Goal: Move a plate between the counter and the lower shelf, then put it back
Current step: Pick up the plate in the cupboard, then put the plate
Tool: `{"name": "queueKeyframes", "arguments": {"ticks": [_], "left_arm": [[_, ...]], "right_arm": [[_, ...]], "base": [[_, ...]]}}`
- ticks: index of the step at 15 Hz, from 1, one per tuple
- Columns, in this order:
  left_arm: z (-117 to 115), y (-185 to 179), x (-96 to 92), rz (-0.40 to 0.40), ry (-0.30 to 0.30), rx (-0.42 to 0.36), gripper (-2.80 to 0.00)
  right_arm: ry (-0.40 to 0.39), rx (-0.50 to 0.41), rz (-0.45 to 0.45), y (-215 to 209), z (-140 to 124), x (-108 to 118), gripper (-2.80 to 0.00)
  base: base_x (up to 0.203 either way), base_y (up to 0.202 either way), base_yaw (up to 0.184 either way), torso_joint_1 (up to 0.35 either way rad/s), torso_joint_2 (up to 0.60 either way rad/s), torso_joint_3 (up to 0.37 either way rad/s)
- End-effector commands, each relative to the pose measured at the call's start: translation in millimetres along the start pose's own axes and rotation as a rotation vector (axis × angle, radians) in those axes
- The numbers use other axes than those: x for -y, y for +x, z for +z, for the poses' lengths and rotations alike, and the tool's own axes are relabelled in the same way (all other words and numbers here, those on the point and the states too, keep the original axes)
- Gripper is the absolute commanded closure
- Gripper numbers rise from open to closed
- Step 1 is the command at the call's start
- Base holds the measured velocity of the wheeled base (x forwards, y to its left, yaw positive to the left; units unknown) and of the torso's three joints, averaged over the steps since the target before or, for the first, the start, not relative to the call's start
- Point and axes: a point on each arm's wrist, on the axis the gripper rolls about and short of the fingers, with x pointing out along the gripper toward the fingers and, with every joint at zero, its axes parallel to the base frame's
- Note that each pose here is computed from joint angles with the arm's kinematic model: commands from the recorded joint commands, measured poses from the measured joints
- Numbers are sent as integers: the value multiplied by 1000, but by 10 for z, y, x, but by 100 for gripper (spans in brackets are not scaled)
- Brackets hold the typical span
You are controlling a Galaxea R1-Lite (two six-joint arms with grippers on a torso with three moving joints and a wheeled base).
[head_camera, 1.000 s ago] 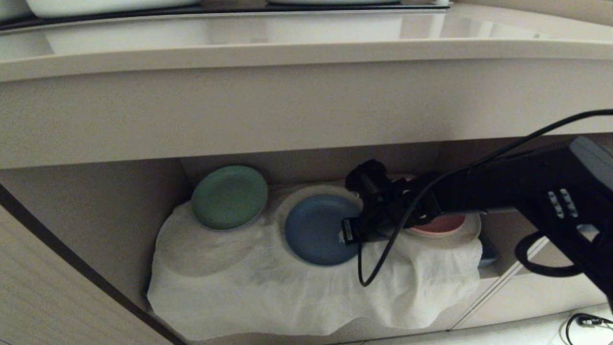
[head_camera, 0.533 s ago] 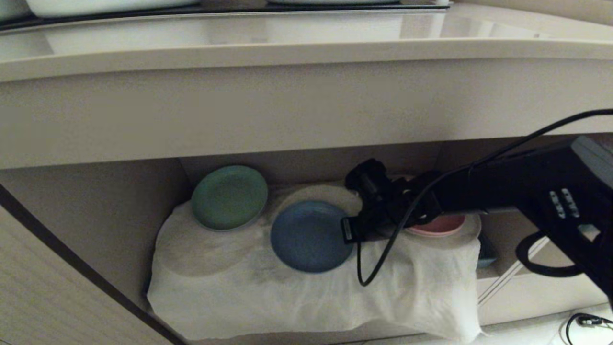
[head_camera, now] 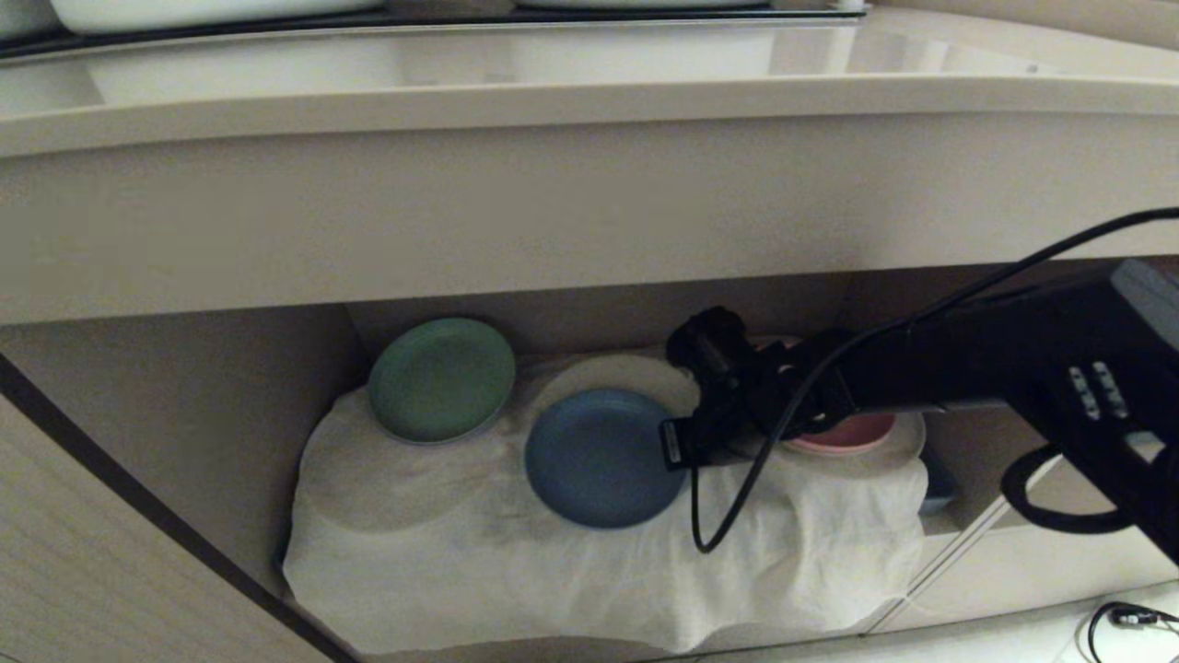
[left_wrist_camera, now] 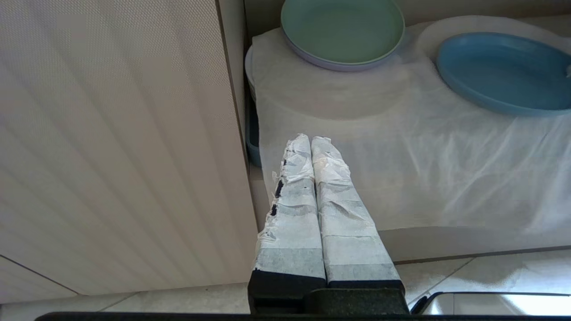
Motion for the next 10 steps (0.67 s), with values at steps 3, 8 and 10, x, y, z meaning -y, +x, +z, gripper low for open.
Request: {"name": "queueKeyframes", "arguments": {"ticks": [3, 8, 10], "left_arm": [[-1, 0, 0, 0, 0, 0, 0], [-1, 0, 0, 0, 0, 0, 0], [-1, 0, 0, 0, 0, 0, 0]], "right_arm": [[0, -14, -9, -93, -65, 39, 0], [-1, -34, -17, -234, -167, 99, 0], [-1, -34, -17, -306, -194, 118, 0]], "base": [[0, 0, 0, 0, 0, 0], [0, 0, 0, 0, 0, 0], [0, 0, 0, 0, 0, 0]]}}
